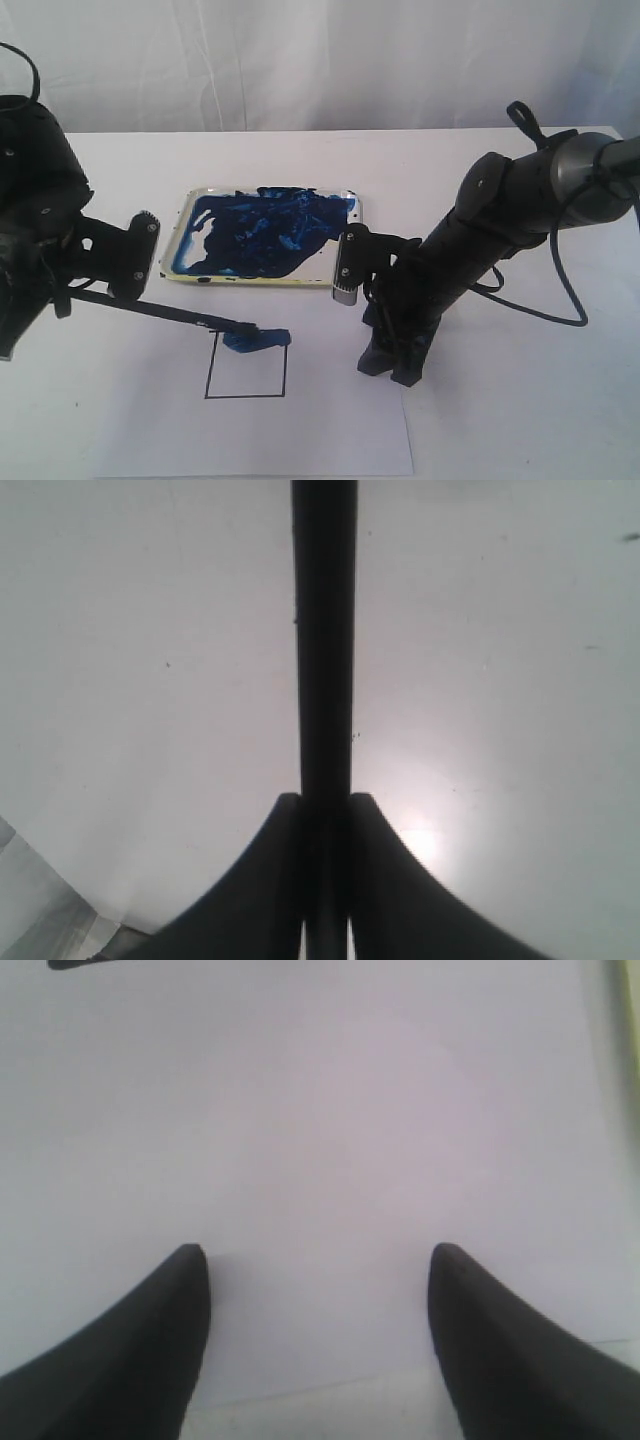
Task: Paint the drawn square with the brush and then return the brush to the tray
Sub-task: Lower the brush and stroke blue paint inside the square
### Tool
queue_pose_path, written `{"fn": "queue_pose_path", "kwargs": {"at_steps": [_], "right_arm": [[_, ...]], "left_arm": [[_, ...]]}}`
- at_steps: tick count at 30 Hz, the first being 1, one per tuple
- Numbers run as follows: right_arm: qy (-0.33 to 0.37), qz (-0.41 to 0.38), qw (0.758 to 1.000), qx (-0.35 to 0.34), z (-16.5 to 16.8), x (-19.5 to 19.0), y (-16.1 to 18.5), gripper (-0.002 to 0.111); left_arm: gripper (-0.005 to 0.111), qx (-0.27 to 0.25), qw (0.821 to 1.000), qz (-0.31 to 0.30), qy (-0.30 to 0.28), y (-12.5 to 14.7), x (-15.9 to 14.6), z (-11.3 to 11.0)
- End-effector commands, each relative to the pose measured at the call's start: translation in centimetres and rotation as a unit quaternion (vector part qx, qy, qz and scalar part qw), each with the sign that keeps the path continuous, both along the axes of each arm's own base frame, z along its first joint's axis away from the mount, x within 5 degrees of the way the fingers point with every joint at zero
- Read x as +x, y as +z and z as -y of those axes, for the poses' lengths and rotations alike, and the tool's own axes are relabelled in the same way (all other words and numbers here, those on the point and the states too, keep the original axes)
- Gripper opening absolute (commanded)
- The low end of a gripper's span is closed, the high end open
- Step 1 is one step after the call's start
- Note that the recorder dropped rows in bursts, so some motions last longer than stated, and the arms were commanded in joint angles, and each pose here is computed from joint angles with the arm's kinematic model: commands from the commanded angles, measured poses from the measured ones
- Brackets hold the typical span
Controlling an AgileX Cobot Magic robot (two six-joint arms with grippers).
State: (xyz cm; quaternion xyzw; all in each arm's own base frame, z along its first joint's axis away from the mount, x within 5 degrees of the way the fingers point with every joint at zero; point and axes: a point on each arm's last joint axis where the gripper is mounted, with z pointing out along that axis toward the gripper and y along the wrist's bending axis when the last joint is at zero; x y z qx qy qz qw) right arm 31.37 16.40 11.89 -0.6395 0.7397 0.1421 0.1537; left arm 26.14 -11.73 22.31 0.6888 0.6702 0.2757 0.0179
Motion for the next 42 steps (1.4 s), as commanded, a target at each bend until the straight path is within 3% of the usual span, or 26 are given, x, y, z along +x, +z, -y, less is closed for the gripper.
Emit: {"fn": "queue_pose_path", "kwargs": {"at_steps": [1,7,19,27,30,34,42], "right_arm": [[0.011,-0.023,0.999,-0.027,0.5,-0.5,-1.7,0.06],[0.011,-0.023,0.999,-0.027,0.5,-0.5,-1.7,0.06],[0.01,-0.023,0.999,-0.027,0.5,-0.5,-1.7,0.06],[0.01,-0.023,0.999,-0.027,0.5,-0.5,-1.7,0.06],[0.01,-0.023,0.999,-0.027,0.5,-0.5,-1.7,0.06],[0.01,-0.023,0.999,-0.027,0.5,-0.5,-1.7,0.06],[0.01,-0.023,0.999,-0.027,0.5,-0.5,-1.7,0.06]], "left_arm": [[0.0,-0.013,1.0,0.0,0.004,-0.1,-0.2,0.2],[0.0,-0.015,1.0,0.002,0.002,-0.1,-0.1,0.3],[0.0,0.073,0.997,-0.028,0.006,0.3,-0.6,-1.1],[0.0,0.075,0.997,-0.006,0.021,0.5,-0.4,-1.2],[0.0,0.059,0.998,0.008,0.017,1.0,-0.4,-1.1],[0.0,0.0,0.999,0.041,0.019,2.5,-0.8,-0.9],[0.0,-0.036,0.999,0.01,-0.028,2.5,-1.7,-0.3]]}}
